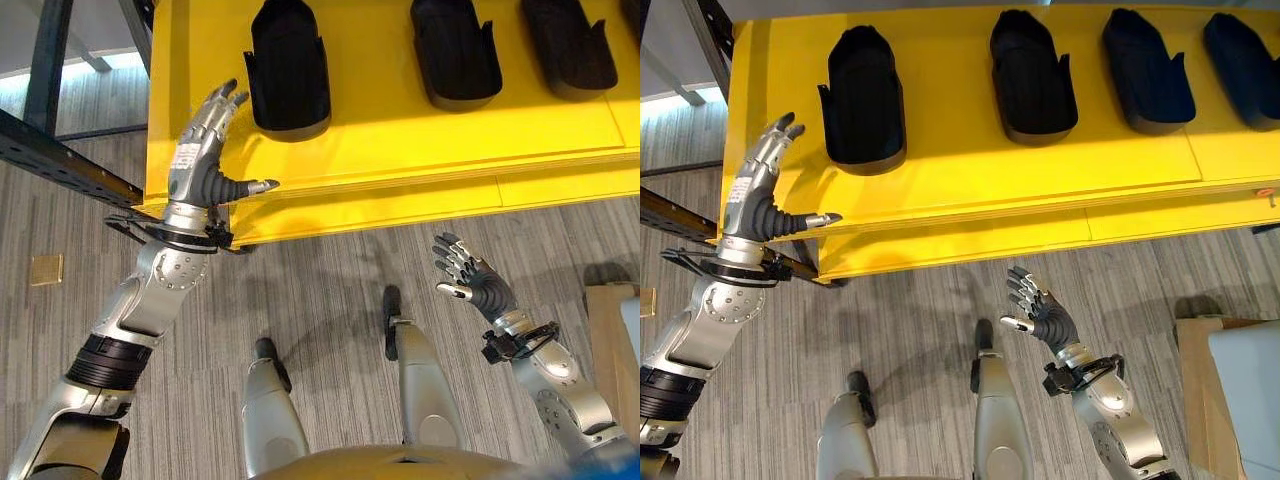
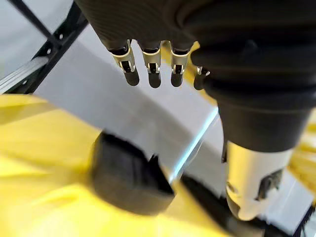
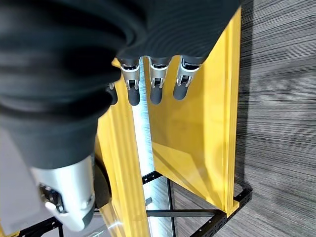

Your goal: Move parts from the plastic box to the shelf.

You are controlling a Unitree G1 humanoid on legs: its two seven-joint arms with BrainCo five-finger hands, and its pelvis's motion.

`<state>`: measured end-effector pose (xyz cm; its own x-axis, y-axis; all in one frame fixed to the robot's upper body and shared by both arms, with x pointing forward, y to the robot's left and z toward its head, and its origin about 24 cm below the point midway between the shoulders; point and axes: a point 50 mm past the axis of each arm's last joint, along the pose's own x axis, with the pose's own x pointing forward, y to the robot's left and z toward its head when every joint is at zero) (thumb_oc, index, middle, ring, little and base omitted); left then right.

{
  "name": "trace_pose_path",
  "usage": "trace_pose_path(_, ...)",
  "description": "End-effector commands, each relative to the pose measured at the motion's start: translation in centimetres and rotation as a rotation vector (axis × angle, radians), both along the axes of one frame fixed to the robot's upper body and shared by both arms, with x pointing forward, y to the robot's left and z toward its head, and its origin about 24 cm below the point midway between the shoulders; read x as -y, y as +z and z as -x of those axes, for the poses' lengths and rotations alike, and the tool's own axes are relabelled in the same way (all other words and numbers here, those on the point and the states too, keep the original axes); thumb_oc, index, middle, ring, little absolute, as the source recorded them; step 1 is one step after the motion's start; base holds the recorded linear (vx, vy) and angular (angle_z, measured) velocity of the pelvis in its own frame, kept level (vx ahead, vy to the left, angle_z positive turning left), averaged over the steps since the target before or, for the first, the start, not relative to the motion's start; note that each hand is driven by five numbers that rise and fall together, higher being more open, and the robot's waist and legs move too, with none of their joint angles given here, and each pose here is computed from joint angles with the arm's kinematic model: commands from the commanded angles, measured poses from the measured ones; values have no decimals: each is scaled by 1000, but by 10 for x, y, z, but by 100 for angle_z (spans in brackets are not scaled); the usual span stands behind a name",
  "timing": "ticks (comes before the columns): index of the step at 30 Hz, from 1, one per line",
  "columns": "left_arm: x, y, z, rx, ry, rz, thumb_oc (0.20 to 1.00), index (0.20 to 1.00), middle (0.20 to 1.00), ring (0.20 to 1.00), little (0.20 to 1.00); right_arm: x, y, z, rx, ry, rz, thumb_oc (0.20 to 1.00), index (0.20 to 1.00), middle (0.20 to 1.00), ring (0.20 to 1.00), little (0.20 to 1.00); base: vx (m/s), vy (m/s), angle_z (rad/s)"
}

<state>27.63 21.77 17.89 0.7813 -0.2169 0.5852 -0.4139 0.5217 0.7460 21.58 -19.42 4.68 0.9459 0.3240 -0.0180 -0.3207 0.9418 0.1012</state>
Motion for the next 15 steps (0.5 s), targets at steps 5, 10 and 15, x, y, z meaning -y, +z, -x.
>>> trace_pose_path(5, 7, -15, 13, -8, -28, -184, 1000, 1000, 1000, 1000, 1000, 2, 41, 0, 215, 17, 24, 1000, 1000, 1000, 1000, 1000, -3, -3, -1)
trace_pose_path(10, 3, -27, 18, -55, -10, -228, 1000, 1000, 1000, 1000, 1000, 4, 41, 1, 218, 1, 36, 1000, 1000, 1000, 1000, 1000, 0, 0, 0)
trace_pose_path(15, 6, -38, 18, -90, -19, -283, 1000, 1000, 1000, 1000, 1000, 6, 41, 1, 220, -12, 40, 1000, 1000, 1000, 1000, 1000, 0, 0, 0)
